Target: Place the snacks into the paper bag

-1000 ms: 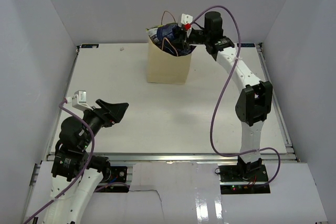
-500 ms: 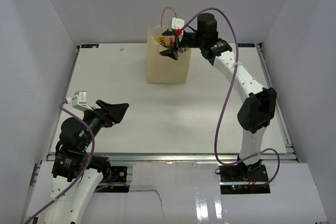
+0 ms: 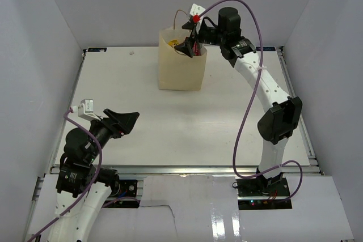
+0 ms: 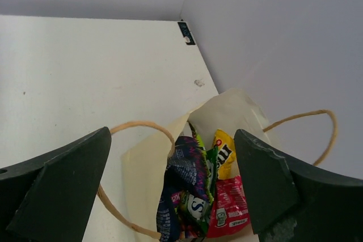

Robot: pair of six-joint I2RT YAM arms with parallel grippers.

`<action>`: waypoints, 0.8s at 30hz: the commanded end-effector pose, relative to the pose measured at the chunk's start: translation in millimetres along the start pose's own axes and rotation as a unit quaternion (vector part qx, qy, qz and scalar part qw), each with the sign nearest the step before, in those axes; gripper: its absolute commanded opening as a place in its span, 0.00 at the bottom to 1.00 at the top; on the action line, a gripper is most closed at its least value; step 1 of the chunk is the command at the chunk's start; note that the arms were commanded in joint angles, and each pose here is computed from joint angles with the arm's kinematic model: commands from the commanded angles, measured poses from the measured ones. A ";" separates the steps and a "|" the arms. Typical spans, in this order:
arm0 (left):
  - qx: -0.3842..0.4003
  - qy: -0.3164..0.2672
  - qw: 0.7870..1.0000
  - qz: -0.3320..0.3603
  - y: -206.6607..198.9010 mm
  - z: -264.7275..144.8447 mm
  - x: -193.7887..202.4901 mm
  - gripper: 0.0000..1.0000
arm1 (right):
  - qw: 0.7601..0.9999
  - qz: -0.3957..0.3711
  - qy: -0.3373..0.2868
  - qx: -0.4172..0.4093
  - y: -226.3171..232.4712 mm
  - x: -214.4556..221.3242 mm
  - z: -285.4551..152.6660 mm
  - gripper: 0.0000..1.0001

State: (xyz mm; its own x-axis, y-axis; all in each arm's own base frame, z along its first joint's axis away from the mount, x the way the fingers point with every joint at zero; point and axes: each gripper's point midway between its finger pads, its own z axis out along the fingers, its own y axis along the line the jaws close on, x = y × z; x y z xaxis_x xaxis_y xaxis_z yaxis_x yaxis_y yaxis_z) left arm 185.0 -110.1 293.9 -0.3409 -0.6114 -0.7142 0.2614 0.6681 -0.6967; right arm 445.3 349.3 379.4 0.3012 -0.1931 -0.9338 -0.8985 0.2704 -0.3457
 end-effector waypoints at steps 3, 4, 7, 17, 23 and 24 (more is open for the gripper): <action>0.009 -0.005 1.000 0.007 -3.0 0.6 -2.5 0.93 | 0.992 0.013 -0.058 0.114 -45.5 -84.6 -54.5 0.90; 0.011 -0.006 1.000 0.009 -3.8 1.1 -3.2 0.93 | 0.987 0.041 -0.064 0.141 -58.5 -84.0 -65.4 0.90; 0.015 -0.005 1.000 0.013 -7.2 3.7 -6.4 0.93 | 0.983 0.070 -0.054 0.159 -72.9 -68.2 -84.9 0.90; -0.011 0.026 0.999 0.028 -2.5 25.0 -9.0 0.93 | 0.961 0.203 0.072 0.175 -42.4 32.9 -168.3 0.90; -0.030 0.058 0.997 0.051 6.0 46.3 -5.8 0.94 | 0.938 0.211 0.153 0.230 19.1 87.2 -240.2 0.90; -0.029 0.058 0.996 0.055 4.6 48.3 -8.5 0.94 | 0.935 0.203 0.164 0.239 26.2 93.4 -247.2 0.90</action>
State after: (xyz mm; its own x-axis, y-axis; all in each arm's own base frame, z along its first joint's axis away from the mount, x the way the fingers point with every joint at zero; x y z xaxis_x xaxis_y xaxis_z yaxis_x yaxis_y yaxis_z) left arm 227.3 -120.6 275.6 -0.4446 -0.5177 -0.7310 0.1989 0.7386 -0.6441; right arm 402.8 122.1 304.7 -0.2665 -0.1757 -0.9477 -0.6746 0.7363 0.0532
